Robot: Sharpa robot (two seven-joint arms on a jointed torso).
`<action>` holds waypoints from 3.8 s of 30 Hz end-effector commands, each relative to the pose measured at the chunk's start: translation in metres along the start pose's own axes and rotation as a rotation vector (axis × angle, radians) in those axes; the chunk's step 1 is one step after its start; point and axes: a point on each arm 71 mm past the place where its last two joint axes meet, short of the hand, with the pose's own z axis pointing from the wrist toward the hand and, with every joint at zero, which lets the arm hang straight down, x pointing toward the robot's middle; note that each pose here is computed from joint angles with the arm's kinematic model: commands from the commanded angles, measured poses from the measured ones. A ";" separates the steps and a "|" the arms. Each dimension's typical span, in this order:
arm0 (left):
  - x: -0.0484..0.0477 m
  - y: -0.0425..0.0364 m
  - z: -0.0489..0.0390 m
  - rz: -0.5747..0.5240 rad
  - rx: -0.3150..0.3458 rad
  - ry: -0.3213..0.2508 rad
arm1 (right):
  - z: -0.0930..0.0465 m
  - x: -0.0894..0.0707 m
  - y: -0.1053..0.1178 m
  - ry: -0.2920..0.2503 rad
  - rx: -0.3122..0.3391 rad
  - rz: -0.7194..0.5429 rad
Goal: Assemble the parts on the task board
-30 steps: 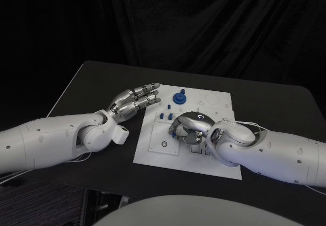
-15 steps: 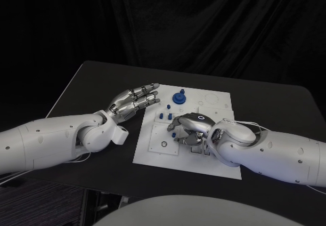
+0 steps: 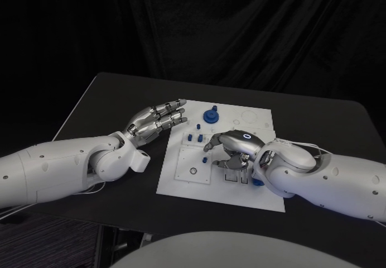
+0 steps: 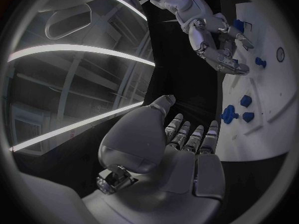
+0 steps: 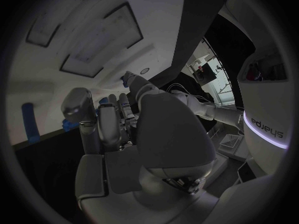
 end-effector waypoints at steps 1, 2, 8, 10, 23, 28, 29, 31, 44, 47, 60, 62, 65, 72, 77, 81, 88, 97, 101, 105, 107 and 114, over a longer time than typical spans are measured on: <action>0.0009 -0.0049 -0.0009 -0.008 0.071 0.004 | -0.003 -0.028 -0.003 -0.040 0.024 -0.043; 0.0010 -0.0049 -0.0010 -0.007 0.071 0.003 | -0.004 -0.034 -0.004 -0.034 0.035 -0.058; 0.0011 -0.0050 -0.0014 -0.005 0.070 0.000 | -0.018 -0.064 -0.018 0.012 0.130 -0.158; 0.0010 -0.0050 -0.0014 -0.004 0.070 -0.001 | -0.021 -0.068 -0.023 0.014 0.150 -0.171; 0.0025 -0.0037 0.0012 -0.009 0.067 0.008 | -0.039 -0.075 -0.059 0.003 0.270 -0.228; 0.0031 -0.0035 0.0017 -0.011 0.066 0.010 | -0.042 -0.067 -0.063 0.012 0.291 -0.223; 0.0032 -0.0035 0.0017 -0.011 0.066 0.010 | -0.042 -0.066 -0.063 0.014 0.293 -0.221; 0.0032 -0.0035 0.0015 -0.011 0.065 0.010 | -0.043 -0.064 -0.064 0.017 0.294 -0.218; 0.0031 -0.0035 0.0009 -0.010 0.061 0.008 | -0.043 -0.056 -0.063 0.034 0.277 -0.185; 0.0035 -0.0033 0.0012 -0.011 0.060 0.009 | -0.042 -0.055 -0.063 0.036 0.267 -0.182; 0.0033 -0.0033 0.0007 -0.012 0.058 0.011 | -0.038 -0.042 -0.067 0.020 0.233 -0.166; 0.0032 -0.0033 0.0007 -0.012 0.058 0.011 | -0.038 -0.041 -0.068 0.019 0.231 -0.165; 0.0030 -0.0031 0.0009 -0.013 0.057 0.011 | -0.036 -0.040 -0.068 0.018 0.228 -0.165; 0.0035 -0.0021 0.0020 -0.016 0.053 0.016 | -0.034 -0.035 -0.068 0.020 0.219 -0.161; 0.0036 -0.0013 0.0021 -0.018 0.051 0.019 | -0.032 -0.032 -0.068 0.027 0.215 -0.159; 0.0033 -0.0009 0.0017 -0.019 0.048 0.018 | -0.031 -0.029 -0.068 0.029 0.214 -0.156; 0.0026 0.0000 0.0006 -0.020 0.043 0.017 | -0.030 -0.028 -0.068 0.018 0.212 -0.154; 0.0038 0.0019 0.0003 -0.026 0.039 0.022 | -0.032 -0.028 -0.069 0.011 0.230 -0.152; 0.0037 0.0023 0.0001 -0.026 0.037 0.021 | -0.033 -0.029 -0.069 0.008 0.234 -0.151; 0.0035 0.0026 -0.0002 -0.027 0.035 0.021 | -0.034 -0.030 -0.068 -0.001 0.231 -0.150; 0.0035 0.0027 -0.0003 -0.027 0.034 0.021 | -0.034 -0.031 -0.067 -0.008 0.228 -0.150; 0.0036 0.0030 -0.0004 -0.027 0.033 0.021 | -0.033 -0.048 -0.061 -0.046 0.205 -0.163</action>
